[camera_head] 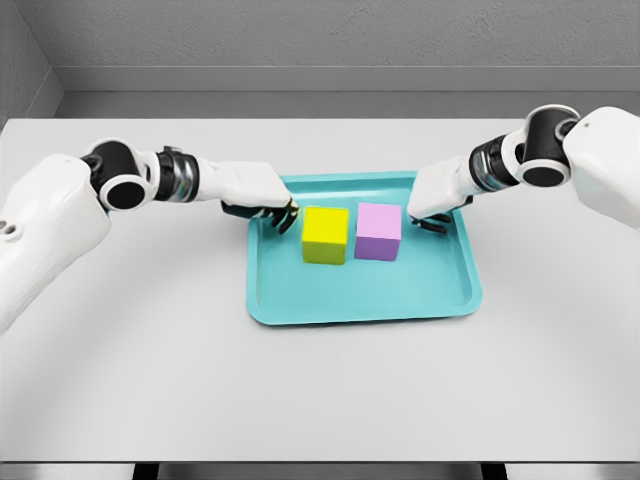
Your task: Push two cubes
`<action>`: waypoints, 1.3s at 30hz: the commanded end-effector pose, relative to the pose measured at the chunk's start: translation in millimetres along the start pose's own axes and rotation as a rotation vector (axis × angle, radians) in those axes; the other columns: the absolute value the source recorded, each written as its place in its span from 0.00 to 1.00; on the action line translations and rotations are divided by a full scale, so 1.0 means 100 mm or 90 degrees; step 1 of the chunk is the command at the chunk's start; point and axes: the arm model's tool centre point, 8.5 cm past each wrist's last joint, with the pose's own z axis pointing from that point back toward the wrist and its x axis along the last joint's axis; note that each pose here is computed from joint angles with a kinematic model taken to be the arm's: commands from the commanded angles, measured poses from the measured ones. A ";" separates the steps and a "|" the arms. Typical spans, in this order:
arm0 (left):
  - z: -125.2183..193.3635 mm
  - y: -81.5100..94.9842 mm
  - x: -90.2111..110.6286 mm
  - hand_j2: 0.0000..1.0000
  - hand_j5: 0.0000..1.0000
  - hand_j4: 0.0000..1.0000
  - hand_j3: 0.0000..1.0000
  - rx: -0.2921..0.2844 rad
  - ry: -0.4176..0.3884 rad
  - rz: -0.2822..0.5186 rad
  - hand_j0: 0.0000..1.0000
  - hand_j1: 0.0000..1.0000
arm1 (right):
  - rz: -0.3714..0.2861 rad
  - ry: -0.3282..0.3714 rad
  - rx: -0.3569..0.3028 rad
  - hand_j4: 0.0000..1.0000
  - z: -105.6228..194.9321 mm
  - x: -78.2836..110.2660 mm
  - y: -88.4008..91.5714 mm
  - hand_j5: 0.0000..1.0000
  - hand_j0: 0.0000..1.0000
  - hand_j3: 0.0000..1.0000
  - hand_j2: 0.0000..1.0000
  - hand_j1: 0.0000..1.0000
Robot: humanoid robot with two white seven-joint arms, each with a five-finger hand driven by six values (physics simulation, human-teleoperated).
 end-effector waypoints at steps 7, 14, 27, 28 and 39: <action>-0.01 0.03 0.01 0.36 0.36 0.36 0.36 0.008 -0.002 0.004 0.36 0.36 | 0.016 -0.020 0.011 0.20 -0.07 0.12 0.01 0.20 0.20 0.20 0.20 0.20; -0.01 0.05 0.09 0.36 0.36 0.36 0.36 0.010 -0.017 -0.007 0.36 0.36 | 0.020 -0.026 0.015 0.20 -0.11 0.15 0.01 0.20 0.20 0.20 0.20 0.20; 0.42 0.14 -0.12 0.34 0.34 0.34 0.34 0.032 0.009 0.006 0.34 0.34 | 0.028 -0.032 0.013 0.20 -0.15 0.18 -0.06 0.20 0.20 0.20 0.20 0.20; 0.44 0.17 -0.08 0.34 0.34 0.34 0.34 0.034 0.004 -0.006 0.34 0.34 | 0.030 -0.031 0.011 0.20 -0.14 0.17 -0.07 0.20 0.20 0.20 0.20 0.20; 0.59 0.27 0.34 0.33 0.33 0.33 0.33 0.011 -0.032 -0.132 0.33 0.33 | 0.034 -0.034 0.009 0.20 -0.16 0.19 -0.11 0.20 0.20 0.20 0.20 0.20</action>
